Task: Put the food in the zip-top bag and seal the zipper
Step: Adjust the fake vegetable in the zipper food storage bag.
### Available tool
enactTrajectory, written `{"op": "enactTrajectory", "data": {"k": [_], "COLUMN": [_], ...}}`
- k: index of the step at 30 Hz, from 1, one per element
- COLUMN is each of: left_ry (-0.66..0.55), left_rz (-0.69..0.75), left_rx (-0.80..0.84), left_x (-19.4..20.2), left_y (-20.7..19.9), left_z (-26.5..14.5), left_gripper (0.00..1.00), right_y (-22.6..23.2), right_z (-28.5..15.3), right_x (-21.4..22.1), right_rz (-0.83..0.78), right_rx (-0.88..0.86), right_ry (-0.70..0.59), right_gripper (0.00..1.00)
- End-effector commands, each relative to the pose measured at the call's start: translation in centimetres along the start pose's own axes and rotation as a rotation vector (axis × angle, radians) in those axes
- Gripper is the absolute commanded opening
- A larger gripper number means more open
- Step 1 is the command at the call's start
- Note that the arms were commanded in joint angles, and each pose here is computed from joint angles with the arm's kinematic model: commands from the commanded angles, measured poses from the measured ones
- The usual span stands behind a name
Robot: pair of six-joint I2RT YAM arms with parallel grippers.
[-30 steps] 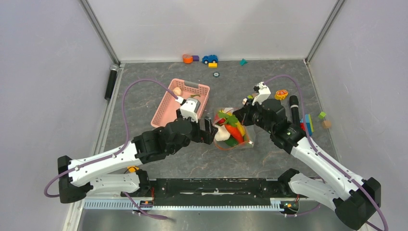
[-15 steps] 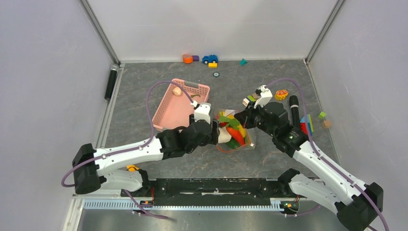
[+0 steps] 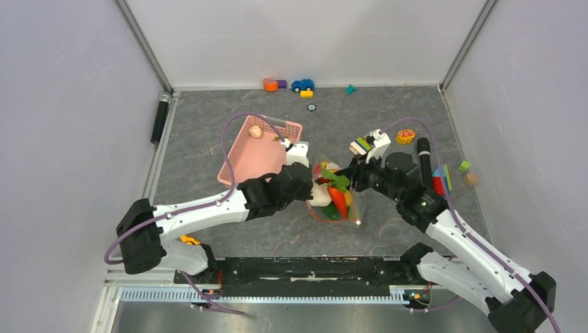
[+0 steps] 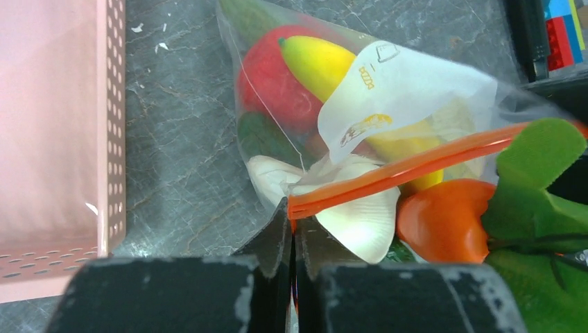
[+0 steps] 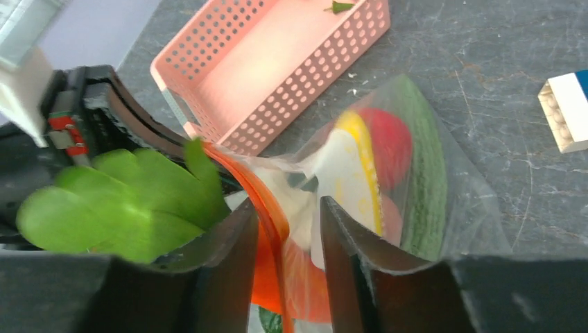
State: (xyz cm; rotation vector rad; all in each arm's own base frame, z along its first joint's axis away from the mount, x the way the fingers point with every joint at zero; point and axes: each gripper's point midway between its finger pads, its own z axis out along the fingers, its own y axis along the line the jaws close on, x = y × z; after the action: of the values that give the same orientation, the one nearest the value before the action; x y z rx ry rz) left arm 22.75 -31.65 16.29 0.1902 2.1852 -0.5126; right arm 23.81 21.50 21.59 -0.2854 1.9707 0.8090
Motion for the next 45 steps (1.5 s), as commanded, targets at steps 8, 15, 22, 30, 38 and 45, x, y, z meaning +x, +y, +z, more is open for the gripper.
{"op": "enactTrajectory", "data": {"k": [8, 15, 22, 30, 38, 45], "left_ry": [-0.016, 0.023, 0.050, 0.066, 0.081, 0.089], "left_rz": [-0.125, -0.151, -0.165, -0.178, -0.189, -0.186], "left_rx": [0.092, 0.065, 0.025, 0.022, 0.036, 0.064], "left_x": [-2.9, -2.9, -2.8, -3.0, -2.9, -3.0], "left_y": [-2.4, -2.5, -2.6, -3.1, -3.6, -4.0], "left_z": [-2.7, -2.9, -2.5, -2.3, -2.3, -2.6], "left_gripper": [0.02, 0.02, 0.02, 0.02, 0.02, 0.02], "right_y": [2.3, 4.6, 8.3, 5.9, 5.2, 3.3], "right_z": [-6.8, -8.6, -10.2, -9.7, -7.2, -6.1], "right_x": [-6.2, -2.2, 2.1, 0.8, 1.2, -1.4], "right_rz": [-0.308, -0.457, -0.514, -0.432, -0.403, -0.360], "right_rx": [-0.100, -0.310, -0.616, -0.445, -0.409, -0.253], "right_ry": [-0.395, -0.379, -0.328, -0.371, -0.255, -0.289], "right_gripper": [0.95, 0.94, 0.94, 0.93, 0.76, 0.42]}}
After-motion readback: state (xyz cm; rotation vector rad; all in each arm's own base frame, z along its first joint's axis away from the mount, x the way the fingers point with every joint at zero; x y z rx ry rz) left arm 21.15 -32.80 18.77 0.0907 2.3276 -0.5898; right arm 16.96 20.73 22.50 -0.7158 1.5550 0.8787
